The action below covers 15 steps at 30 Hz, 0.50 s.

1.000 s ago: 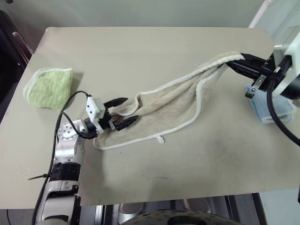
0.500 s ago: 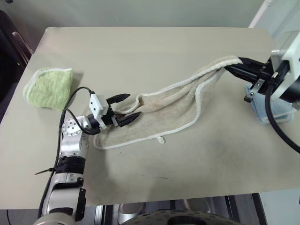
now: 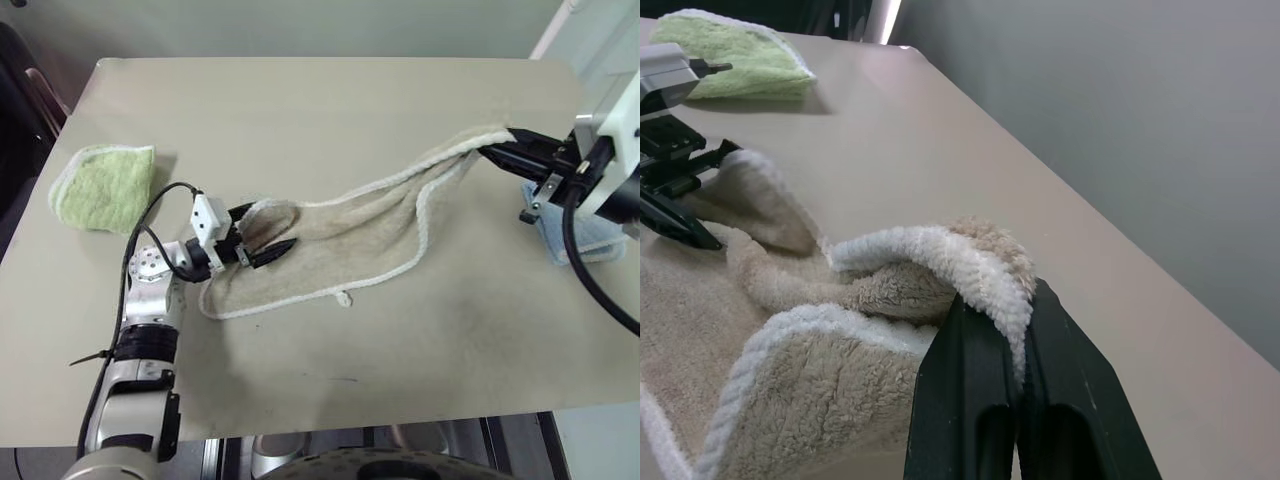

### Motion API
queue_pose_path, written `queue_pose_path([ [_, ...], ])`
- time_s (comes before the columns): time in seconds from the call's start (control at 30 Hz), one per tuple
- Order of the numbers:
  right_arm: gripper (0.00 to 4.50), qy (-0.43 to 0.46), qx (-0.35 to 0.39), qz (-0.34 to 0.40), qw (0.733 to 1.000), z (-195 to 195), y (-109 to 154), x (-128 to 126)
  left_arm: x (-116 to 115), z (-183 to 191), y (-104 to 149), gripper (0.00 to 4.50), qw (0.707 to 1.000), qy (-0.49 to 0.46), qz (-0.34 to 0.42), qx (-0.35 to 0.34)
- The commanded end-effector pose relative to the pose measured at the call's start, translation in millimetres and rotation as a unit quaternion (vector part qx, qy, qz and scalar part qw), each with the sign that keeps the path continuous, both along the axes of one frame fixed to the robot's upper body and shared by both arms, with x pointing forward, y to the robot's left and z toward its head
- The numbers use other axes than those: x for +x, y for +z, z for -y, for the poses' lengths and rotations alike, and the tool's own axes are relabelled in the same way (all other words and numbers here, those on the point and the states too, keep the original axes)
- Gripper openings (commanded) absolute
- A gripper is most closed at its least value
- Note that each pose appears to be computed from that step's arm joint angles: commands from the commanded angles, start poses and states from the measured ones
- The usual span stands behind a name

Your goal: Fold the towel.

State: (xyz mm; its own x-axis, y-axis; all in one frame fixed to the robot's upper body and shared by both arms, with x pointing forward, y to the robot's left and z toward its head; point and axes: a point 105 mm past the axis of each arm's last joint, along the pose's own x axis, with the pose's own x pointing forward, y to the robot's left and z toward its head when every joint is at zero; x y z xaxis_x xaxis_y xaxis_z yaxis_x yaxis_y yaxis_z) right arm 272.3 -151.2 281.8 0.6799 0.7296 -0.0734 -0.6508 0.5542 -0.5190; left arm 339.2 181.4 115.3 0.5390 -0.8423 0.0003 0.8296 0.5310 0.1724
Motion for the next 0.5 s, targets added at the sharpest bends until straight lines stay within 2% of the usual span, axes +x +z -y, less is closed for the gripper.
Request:
queue_pose_path([
  [0.03,0.02,-0.003,-0.002,0.031,1.0,1,14,-7,9,-11,15,4.5,1.0,0.025,-0.004,-0.015],
  [0.13,0.02,-0.003,-0.002,0.031,1.0,1,13,-7,14,-14,16,4.5,0.999,0.029,-0.022,-0.021],
  [0.27,0.02,-0.002,-0.002,0.029,1.0,0,13,-7,22,-11,16,4.5,0.994,0.012,-0.094,-0.054],
  [0.5,0.02,0.0,-0.006,0.024,1.0,0,13,-9,33,-15,20,4.5,0.968,-0.021,-0.237,-0.074],
])
